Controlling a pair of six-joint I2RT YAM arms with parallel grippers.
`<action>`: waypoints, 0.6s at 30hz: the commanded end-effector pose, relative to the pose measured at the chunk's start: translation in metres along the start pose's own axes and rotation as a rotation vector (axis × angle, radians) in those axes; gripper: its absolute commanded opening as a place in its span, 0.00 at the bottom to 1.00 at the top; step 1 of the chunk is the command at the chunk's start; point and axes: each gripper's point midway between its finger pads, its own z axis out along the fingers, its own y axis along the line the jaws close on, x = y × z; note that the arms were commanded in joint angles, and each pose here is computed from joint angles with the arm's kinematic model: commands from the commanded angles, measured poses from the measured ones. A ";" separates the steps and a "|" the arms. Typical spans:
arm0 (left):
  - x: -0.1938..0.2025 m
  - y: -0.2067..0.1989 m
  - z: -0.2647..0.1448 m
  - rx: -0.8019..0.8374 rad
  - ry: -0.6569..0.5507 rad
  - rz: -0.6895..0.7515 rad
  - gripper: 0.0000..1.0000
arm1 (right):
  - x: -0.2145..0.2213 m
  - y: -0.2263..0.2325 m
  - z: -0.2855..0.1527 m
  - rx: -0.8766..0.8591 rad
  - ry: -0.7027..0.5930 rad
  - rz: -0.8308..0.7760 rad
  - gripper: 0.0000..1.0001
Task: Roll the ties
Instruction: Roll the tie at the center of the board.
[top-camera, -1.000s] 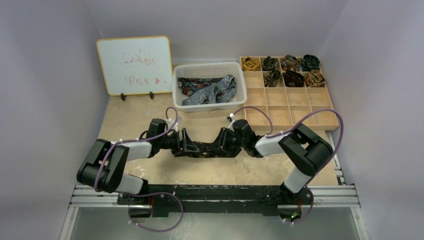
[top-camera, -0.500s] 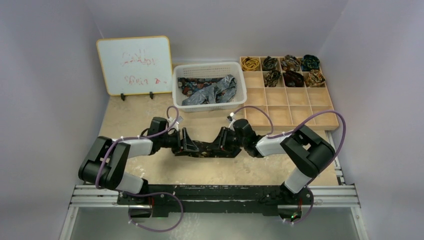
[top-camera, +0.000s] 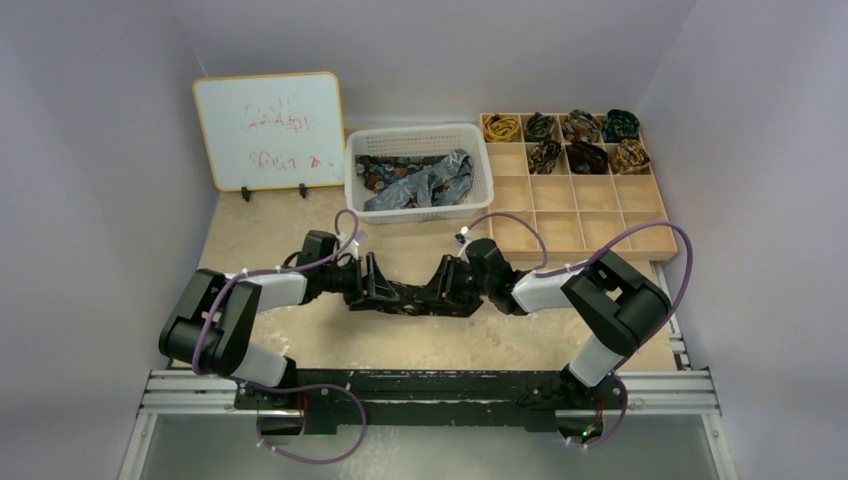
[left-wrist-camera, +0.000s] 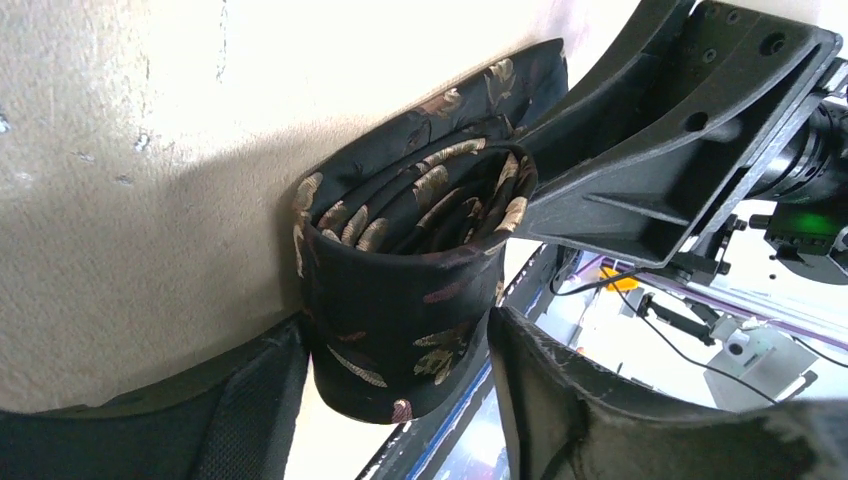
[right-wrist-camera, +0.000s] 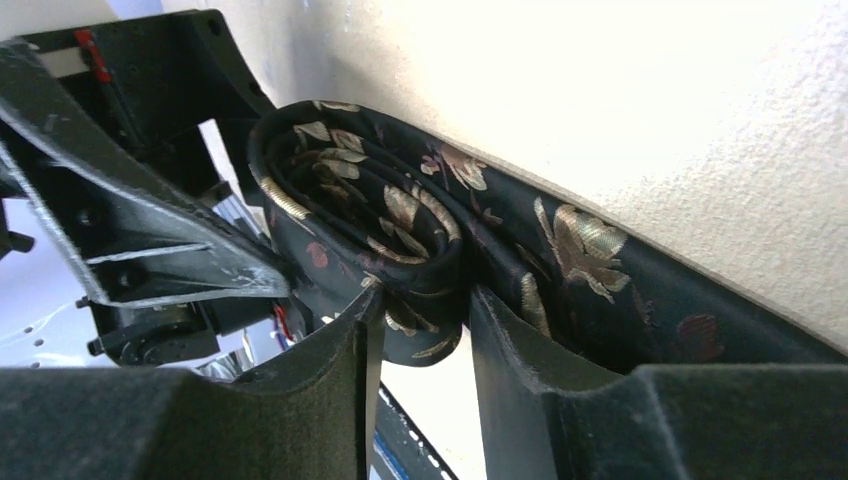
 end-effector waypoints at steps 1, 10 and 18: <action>-0.015 -0.001 -0.003 -0.040 -0.043 0.044 0.66 | -0.004 0.000 -0.003 0.034 -0.008 -0.019 0.41; -0.028 -0.003 -0.019 -0.136 -0.123 0.067 0.74 | -0.019 0.024 -0.011 -0.003 -0.058 -0.072 0.45; -0.028 -0.008 -0.019 -0.104 -0.129 0.098 0.74 | -0.007 0.005 0.001 0.024 -0.004 -0.043 0.37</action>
